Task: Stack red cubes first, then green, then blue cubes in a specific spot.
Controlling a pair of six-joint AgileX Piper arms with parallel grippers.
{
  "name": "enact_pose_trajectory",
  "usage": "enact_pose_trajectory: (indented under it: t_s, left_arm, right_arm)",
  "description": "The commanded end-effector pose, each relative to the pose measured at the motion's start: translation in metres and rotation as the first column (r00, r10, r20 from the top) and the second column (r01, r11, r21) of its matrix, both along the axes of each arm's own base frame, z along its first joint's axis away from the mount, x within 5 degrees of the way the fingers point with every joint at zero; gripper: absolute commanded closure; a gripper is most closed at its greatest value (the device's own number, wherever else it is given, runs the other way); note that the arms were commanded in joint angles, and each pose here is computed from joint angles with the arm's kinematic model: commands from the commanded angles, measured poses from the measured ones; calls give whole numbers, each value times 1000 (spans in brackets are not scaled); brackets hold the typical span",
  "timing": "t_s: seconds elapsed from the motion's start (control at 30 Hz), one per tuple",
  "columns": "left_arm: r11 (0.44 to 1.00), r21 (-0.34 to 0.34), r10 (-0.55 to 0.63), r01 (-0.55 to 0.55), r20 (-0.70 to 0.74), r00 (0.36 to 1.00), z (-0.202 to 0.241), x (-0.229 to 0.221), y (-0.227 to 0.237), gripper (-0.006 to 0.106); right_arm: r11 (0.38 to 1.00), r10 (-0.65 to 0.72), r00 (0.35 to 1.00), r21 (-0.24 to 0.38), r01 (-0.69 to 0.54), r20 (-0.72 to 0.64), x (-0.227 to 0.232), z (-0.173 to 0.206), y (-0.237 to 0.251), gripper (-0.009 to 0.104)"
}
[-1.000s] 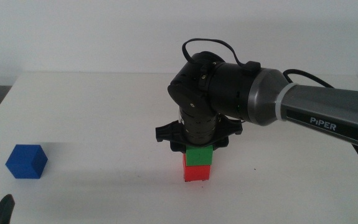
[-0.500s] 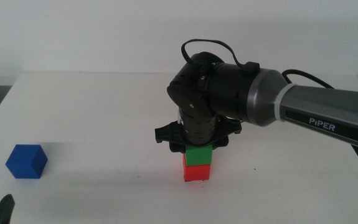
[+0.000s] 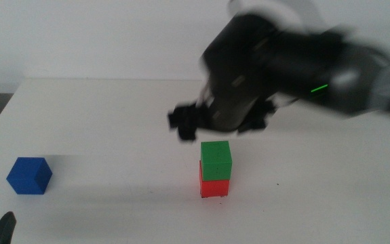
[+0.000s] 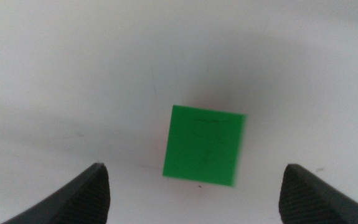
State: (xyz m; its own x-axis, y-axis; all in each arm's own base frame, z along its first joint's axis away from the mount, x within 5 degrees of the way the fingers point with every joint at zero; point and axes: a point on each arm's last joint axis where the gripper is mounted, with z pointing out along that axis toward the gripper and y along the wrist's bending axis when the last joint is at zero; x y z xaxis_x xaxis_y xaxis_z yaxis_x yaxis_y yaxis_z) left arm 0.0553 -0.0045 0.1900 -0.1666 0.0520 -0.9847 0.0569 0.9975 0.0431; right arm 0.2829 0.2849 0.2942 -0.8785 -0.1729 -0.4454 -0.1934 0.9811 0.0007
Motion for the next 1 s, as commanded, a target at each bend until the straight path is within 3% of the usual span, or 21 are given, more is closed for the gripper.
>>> enact_pose_trajectory:
  t_s: [0.0, 0.13, 0.27, 0.47, 0.67, 0.97]
  left_arm:
    - [1000, -2, 3, -3, 18, 1000, 2, 0, 0, 9]
    - [1000, -2, 3, -3, 18, 1000, 2, 0, 0, 9]
    - [1000, -2, 3, -3, 18, 1000, 2, 0, 0, 9]
    - [1000, -2, 3, -3, 18, 1000, 2, 0, 0, 9]
    - [1000, -2, 3, -3, 18, 1000, 2, 0, 0, 9]
    - [1000, -2, 3, -3, 18, 1000, 2, 0, 0, 9]
  right_arm:
    - [999, 50, 996, 12, -51, 71, -18, 47, -24, 11]
    - [983, 169, 965, 44, -181, 199, -54, 88, -69, 11]
    - [932, 260, 873, 130, -339, 412, -108, 106, -131, 11]
    - [913, 278, 763, 87, -399, 584, -168, 115, -200, 11]
    - [874, 357, 719, 58, -482, 596, -183, 118, -205, 11]
    - [879, 356, 717, 46, -475, 599, -182, 118, -206, 11]
